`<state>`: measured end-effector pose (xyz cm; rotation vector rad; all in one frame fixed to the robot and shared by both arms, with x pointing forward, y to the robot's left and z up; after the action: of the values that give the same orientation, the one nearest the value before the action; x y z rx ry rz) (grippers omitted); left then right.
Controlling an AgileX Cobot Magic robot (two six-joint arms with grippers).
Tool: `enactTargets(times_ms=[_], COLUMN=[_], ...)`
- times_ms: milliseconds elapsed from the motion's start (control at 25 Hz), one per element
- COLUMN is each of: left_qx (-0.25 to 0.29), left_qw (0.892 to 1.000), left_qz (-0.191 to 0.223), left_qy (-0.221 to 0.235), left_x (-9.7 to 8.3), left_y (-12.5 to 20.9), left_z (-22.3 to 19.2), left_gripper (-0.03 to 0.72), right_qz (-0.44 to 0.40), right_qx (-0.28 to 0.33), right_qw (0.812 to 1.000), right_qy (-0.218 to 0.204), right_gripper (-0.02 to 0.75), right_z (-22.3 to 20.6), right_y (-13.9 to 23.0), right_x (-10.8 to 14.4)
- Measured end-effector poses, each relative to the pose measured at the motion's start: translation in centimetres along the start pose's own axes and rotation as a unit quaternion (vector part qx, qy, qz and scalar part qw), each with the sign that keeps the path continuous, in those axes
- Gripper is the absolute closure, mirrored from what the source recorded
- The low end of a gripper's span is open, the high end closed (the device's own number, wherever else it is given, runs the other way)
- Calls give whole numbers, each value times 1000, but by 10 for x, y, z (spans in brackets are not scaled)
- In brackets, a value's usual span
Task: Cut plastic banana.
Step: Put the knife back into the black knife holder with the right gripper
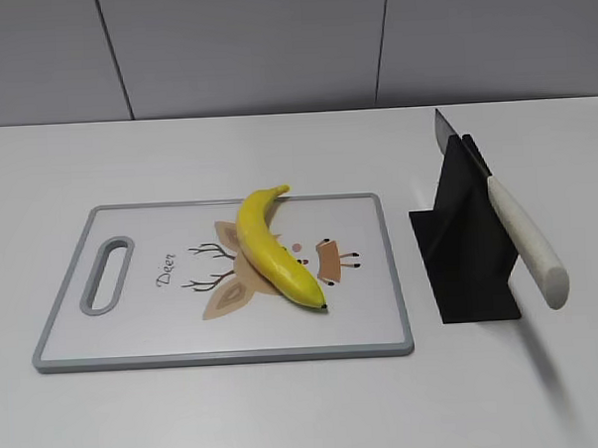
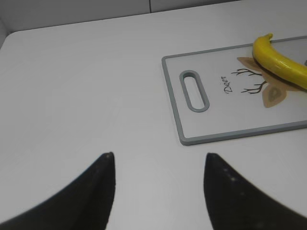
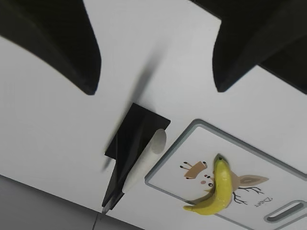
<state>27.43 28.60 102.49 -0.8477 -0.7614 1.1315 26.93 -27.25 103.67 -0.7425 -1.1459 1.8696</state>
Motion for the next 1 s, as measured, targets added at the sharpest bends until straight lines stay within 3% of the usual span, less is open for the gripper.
enactTargets(times_ms=[160, 680, 1000], left_qx=[0, 0, 0], left_qw=[1000, 1000, 1000], left_qz=[0, 0, 10], left_qy=[0, 0, 0], left_x=[0, 0, 0], left_y=[0, 0, 0], left_z=[0, 0, 0], left_gripper=[115, 115, 115], right_qz=[-6, -71, -75], right_qx=[0, 11, 12], right_qw=[1000, 986, 984], right_qy=[8, 149, 158], right_gripper=[172, 172, 172], right_z=[0, -1, -1], right_y=[0, 0, 1], right_x=[0, -13, -14])
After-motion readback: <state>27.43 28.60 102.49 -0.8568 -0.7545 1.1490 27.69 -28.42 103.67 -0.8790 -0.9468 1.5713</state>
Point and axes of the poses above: a point on each arm's last joint axis where the gripper is mounted, z pointing back along that axis away from the gripper, x along the wrist's bending axis when the last joint is at zero, y = z × x, the point moved 5 cm from there along -z, pointing out along that axis toward the gripper, and after that the axes turned 1 degree about z, right-handed, at the moved point
